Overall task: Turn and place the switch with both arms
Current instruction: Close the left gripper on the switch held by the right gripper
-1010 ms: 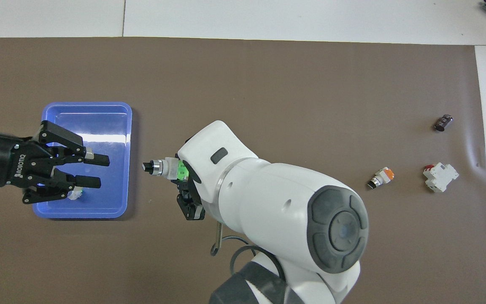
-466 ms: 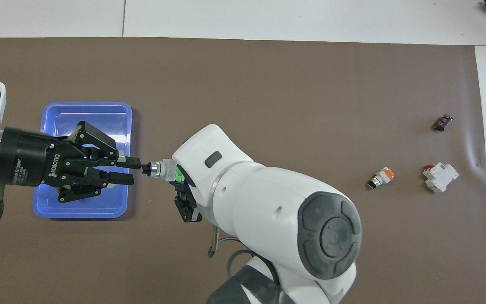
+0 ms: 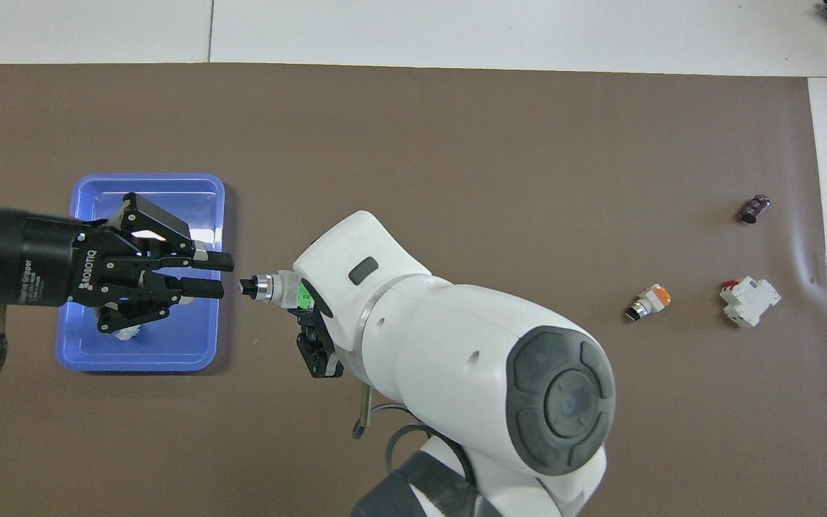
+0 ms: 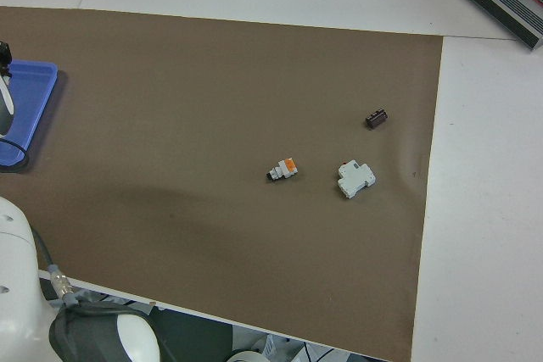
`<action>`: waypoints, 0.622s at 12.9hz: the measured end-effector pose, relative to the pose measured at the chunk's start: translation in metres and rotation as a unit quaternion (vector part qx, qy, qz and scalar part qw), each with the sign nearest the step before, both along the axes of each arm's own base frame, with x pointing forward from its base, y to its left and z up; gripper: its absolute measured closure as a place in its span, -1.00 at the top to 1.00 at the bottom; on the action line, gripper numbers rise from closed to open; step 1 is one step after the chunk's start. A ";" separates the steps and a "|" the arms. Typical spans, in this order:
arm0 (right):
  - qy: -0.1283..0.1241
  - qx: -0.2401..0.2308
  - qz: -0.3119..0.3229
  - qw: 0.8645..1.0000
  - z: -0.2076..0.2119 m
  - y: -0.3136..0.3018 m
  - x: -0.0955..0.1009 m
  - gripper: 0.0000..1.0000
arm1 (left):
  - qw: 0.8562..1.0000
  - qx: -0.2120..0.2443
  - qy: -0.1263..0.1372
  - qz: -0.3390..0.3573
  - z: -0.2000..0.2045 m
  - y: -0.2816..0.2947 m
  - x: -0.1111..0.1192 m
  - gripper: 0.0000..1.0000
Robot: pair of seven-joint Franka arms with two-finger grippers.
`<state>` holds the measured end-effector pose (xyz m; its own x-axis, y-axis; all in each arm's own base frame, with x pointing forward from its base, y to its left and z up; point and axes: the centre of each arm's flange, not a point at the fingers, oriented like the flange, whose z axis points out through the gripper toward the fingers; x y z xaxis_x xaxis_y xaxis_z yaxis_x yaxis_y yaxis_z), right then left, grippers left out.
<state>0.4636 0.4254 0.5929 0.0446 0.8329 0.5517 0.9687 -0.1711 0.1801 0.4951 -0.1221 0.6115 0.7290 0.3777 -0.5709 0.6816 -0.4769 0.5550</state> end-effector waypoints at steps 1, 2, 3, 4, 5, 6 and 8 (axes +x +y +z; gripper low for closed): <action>-0.001 -0.001 0.000 1.000 0.000 0.000 0.000 -0.17 | 1.000 0.000 0.002 0.000 -0.002 0.000 0.000 -0.37; -0.002 -0.003 0.001 1.000 0.000 0.000 0.000 -0.17 | 1.000 0.000 0.003 0.000 -0.003 -0.001 0.000 -0.38; -0.003 -0.004 0.000 1.000 0.000 0.000 0.000 -0.17 | 1.000 0.000 0.004 -0.001 -0.004 -0.002 -0.001 -0.40; -0.004 -0.005 -0.001 1.000 0.000 0.000 0.000 -0.17 | 1.000 0.000 0.006 -0.002 -0.005 -0.003 -0.001 -0.37; -0.004 -0.006 -0.002 1.000 0.000 0.000 0.000 -0.17 | 1.000 0.000 0.009 -0.002 -0.006 -0.004 -0.002 -0.37; -0.004 -0.006 -0.002 1.000 0.000 0.001 -0.001 -0.17 | 1.000 0.000 0.012 0.000 -0.007 -0.006 -0.002 -0.38; -0.004 -0.006 -0.001 1.000 0.000 0.002 -0.002 -0.17 | 1.000 0.001 0.016 0.005 -0.007 -0.012 -0.002 -0.37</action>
<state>0.4619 0.4274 0.5932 0.0416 0.8395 0.5418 0.9668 -0.1707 0.1904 0.4930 -0.1340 0.6049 0.7071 0.3864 -0.5922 0.7032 -0.4717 0.5319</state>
